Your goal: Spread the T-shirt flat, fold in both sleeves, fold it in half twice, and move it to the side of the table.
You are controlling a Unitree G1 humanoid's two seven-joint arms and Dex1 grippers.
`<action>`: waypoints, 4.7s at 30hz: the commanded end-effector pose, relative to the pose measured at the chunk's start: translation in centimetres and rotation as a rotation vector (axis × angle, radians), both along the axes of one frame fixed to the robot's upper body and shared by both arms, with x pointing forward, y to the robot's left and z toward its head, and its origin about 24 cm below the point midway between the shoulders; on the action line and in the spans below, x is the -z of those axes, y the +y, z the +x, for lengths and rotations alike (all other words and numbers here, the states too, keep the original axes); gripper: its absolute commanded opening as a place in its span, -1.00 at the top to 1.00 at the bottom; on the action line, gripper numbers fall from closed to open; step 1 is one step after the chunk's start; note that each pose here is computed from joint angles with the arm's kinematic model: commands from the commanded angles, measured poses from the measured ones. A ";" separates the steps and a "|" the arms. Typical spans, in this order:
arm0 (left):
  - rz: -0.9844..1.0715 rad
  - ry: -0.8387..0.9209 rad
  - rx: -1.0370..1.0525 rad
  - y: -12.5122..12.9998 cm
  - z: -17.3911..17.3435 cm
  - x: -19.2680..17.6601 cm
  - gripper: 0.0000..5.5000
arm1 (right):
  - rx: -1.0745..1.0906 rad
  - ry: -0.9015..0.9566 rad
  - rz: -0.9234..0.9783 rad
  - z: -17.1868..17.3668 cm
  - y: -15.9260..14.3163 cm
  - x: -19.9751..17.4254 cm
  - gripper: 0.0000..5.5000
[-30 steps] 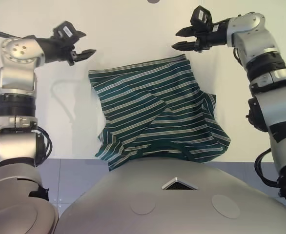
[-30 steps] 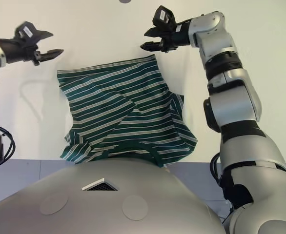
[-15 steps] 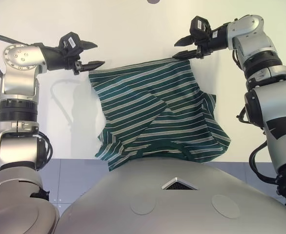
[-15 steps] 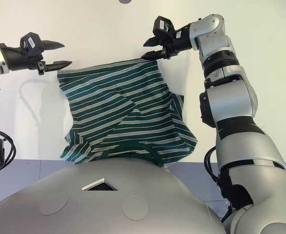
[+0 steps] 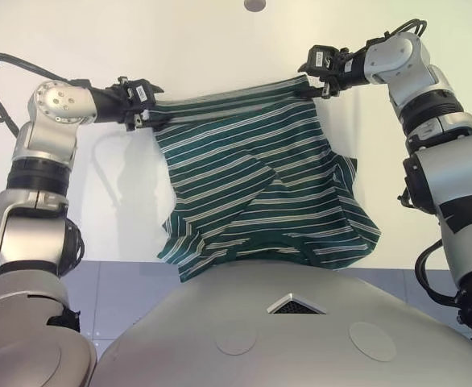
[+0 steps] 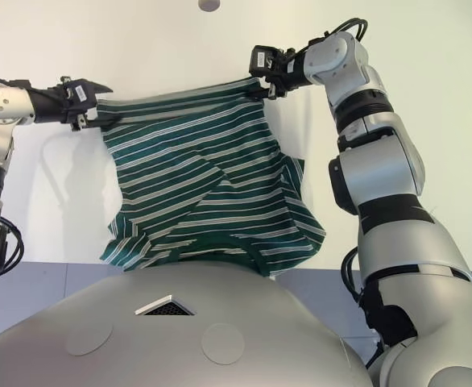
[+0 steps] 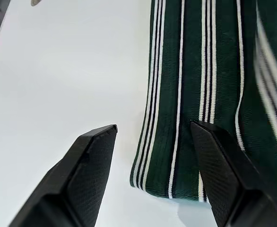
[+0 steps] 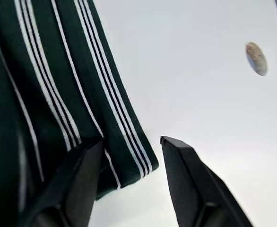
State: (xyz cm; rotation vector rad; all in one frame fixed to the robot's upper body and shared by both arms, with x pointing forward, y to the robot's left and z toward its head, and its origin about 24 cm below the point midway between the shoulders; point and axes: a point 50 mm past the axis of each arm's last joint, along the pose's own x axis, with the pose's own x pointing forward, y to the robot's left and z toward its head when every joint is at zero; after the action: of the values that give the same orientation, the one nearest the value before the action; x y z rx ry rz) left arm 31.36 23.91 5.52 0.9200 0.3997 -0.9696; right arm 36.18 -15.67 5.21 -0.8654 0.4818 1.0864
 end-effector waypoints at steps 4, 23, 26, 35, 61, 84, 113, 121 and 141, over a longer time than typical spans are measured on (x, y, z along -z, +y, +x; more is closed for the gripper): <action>0.200 -0.171 -0.098 -0.9 4.0 0.4 -0.03 | 0.136 -0.060 -0.167 -0.1 0.5 2.7 0.18; -0.478 -0.527 -0.324 2.1 7.6 -16.7 -0.03 | 0.548 -0.591 0.103 5.4 -2.8 -9.5 0.18; -0.618 -0.378 -0.270 4.0 -1.1 -12.0 -0.03 | 0.505 -0.333 0.427 3.8 -5.9 -9.1 0.18; -0.731 0.021 -0.426 1.7 -19.9 -7.4 -0.03 | 0.394 0.578 0.609 -18.5 -17.6 -4.0 0.18; -0.072 0.216 -0.043 -1.3 -23.0 -0.8 -0.03 | 0.251 0.287 0.337 -18.5 -8.0 1.0 0.18; -0.017 0.222 -0.049 0.1 -23.0 -0.2 -0.03 | 0.118 0.224 0.146 -18.2 -8.9 1.8 0.18; -0.698 0.173 -0.740 7.0 -23.3 -5.8 -0.03 | -0.116 0.297 0.094 -21.8 -8.3 0.6 0.18; -0.717 0.340 -1.089 5.8 -25.9 -0.4 -0.03 | 0.016 0.183 0.250 -18.1 -8.8 -2.6 0.18; -0.931 0.253 -1.202 0.3 -24.3 2.1 0.88 | 0.806 0.295 0.782 -19.0 -13.0 0.8 0.18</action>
State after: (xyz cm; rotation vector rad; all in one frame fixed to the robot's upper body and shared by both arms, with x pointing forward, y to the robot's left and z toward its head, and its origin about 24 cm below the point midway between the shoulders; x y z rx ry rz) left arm 7.26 24.76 3.24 -0.3556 0.5453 -0.0677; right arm 17.67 -27.71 4.65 0.1798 0.4888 0.6002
